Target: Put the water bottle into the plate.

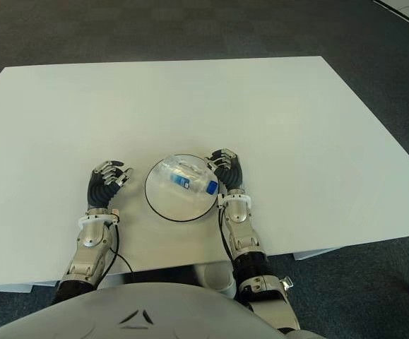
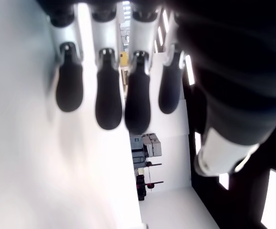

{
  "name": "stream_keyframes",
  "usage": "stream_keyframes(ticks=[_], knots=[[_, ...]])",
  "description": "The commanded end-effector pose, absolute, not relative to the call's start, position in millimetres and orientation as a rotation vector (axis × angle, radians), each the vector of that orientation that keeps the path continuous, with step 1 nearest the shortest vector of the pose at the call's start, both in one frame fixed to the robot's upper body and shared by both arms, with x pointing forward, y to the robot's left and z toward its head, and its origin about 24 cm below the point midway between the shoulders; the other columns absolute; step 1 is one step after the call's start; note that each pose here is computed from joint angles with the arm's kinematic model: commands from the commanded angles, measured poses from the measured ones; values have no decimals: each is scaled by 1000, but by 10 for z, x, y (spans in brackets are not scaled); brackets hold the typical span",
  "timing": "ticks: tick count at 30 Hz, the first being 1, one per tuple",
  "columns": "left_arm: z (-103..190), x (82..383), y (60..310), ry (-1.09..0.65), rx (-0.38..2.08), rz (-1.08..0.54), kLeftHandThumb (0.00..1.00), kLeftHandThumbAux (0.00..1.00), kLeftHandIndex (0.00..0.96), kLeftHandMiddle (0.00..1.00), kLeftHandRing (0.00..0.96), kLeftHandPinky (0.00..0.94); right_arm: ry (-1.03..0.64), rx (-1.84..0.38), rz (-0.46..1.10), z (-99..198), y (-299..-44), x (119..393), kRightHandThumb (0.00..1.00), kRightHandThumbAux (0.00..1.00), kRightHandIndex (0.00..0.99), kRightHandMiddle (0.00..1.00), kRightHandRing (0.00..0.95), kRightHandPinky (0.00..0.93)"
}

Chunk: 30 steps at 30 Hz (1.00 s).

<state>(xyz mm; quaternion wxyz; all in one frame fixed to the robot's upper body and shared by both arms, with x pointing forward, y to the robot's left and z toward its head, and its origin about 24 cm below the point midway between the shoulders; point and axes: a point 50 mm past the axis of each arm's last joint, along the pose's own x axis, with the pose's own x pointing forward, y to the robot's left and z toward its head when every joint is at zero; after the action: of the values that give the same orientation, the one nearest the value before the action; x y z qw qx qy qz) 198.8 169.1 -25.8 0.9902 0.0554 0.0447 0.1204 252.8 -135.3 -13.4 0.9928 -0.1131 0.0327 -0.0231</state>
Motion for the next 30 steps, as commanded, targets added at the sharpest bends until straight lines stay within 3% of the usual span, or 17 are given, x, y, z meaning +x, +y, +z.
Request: stream_keyframes(ticks=[1,10,30], knots=[[-321,1939,1705,161,116,217,705,717,437,652,649,651,113,-240,-6,-223,-1294,2458,702,731,423,498,506,506],[-338,1927,1725,202,147,192,703,719,436,720,707,702,110,-221,49,-244,-1236,2447,701,730,424,493,503,504],[-349,1926,1758,208,148,176,702,718,436,741,725,726,114,-182,54,-276,-1197,2443,708,726,426,498,487,481]])
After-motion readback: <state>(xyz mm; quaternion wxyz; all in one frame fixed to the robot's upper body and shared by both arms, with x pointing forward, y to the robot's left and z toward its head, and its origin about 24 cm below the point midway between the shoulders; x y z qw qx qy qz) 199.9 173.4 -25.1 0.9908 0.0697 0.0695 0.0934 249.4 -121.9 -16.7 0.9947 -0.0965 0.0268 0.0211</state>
